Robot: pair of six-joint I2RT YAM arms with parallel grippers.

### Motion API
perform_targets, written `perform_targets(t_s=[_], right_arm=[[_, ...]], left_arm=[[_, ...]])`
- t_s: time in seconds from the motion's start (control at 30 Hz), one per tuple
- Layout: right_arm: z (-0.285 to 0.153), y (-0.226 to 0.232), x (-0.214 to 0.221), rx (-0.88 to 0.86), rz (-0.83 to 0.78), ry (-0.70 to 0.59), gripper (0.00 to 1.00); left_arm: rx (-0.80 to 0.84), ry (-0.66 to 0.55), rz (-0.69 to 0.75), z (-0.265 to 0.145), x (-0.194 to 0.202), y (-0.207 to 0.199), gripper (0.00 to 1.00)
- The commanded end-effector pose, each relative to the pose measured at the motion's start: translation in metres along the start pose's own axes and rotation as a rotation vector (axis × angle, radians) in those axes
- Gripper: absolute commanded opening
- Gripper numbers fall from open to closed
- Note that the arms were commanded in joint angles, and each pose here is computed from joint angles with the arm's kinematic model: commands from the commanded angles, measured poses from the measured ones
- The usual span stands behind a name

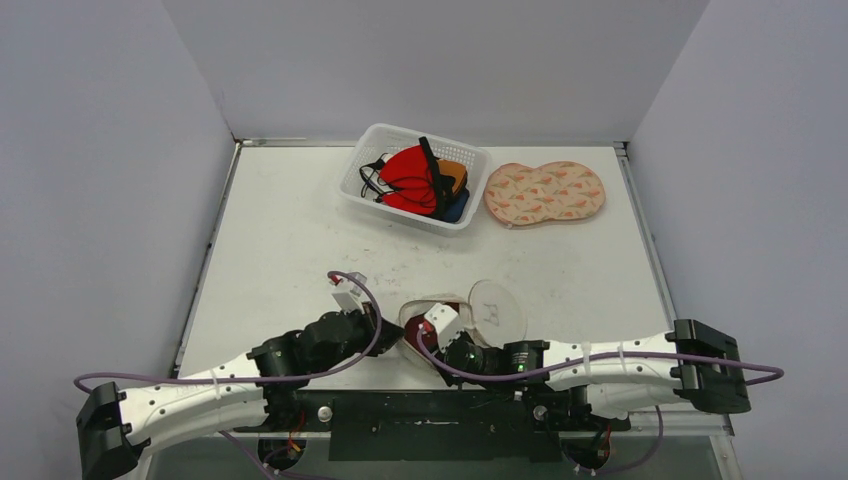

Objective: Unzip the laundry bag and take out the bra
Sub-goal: Pick up the bra from the laundry bag.

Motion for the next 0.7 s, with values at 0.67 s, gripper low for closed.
perform_targets(t_s=[0.67], right_arm=[[-0.033, -0.010, -0.092, -0.046, 0.419, -0.295, 0.68]], left_arm=[[0.000, -0.012, 0.020, 0.009, 0.006, 0.004, 0.00]])
Point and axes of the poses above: each gripper's point midway between its finger pads, its own z axis out along the fingers, its own y axis along the line the jaws close on, x = y × z, the point moved 1 cm from there along -z, back along the fingers, and after that the axes turned 15 degrees about z, right-handed, at the moved point
